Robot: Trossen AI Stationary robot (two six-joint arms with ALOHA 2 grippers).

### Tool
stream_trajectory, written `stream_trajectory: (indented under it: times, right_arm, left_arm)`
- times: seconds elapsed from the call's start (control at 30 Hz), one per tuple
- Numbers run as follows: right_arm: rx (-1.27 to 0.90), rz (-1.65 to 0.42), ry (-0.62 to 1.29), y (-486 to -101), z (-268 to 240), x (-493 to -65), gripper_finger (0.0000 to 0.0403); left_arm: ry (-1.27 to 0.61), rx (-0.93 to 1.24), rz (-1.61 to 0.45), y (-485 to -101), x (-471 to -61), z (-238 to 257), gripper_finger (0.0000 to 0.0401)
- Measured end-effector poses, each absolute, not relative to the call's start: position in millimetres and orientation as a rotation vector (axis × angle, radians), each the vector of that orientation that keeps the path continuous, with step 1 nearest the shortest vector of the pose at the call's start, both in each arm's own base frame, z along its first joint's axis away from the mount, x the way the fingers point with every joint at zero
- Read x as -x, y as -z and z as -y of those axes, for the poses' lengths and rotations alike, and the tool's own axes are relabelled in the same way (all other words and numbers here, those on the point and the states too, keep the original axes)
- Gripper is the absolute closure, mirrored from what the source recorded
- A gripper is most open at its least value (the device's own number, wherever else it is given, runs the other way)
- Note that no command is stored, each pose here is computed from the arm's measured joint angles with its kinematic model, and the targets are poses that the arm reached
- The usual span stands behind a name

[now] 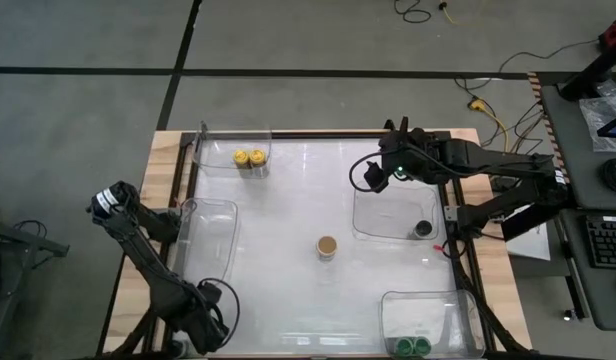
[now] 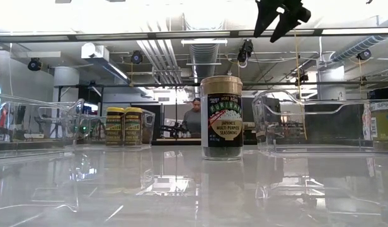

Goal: Sort spices by type
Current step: Put the bottom gold seasoning bottle into the middle left transparent bin

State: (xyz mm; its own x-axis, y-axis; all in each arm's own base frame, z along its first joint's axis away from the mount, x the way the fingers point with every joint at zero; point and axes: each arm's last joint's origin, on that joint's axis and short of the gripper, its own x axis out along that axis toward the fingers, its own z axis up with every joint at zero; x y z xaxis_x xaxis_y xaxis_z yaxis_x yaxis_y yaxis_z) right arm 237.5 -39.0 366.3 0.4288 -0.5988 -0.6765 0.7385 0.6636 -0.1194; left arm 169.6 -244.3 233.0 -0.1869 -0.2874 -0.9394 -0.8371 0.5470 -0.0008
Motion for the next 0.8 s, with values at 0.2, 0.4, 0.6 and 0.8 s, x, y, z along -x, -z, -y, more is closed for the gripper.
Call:
stream_trajectory:
  times: [0.2,0.4,0.6,0.8]
  right_arm:
    - [-0.214,-0.758,0.831,-366.1,38.7,-237.6,0.0039]
    - [-0.214,-0.758,0.831,-366.0,38.7,-237.7,0.0039]
    - [-0.218,-0.760,0.825,-365.9,38.5,-237.8,0.0039]
    - [-0.227,-0.760,0.825,-365.2,38.4,-237.9,0.0039]
  left_arm:
    - [-0.706,1.008,-1.728,-229.0,-170.3,245.5,0.0071]
    - [-0.799,1.066,-1.699,-228.0,-170.4,244.5,0.0071]
    - [-0.888,1.127,-1.677,-224.8,-169.8,243.8,0.0071]
    - [-0.950,1.192,-1.690,-225.0,-169.9,245.4,0.0071]
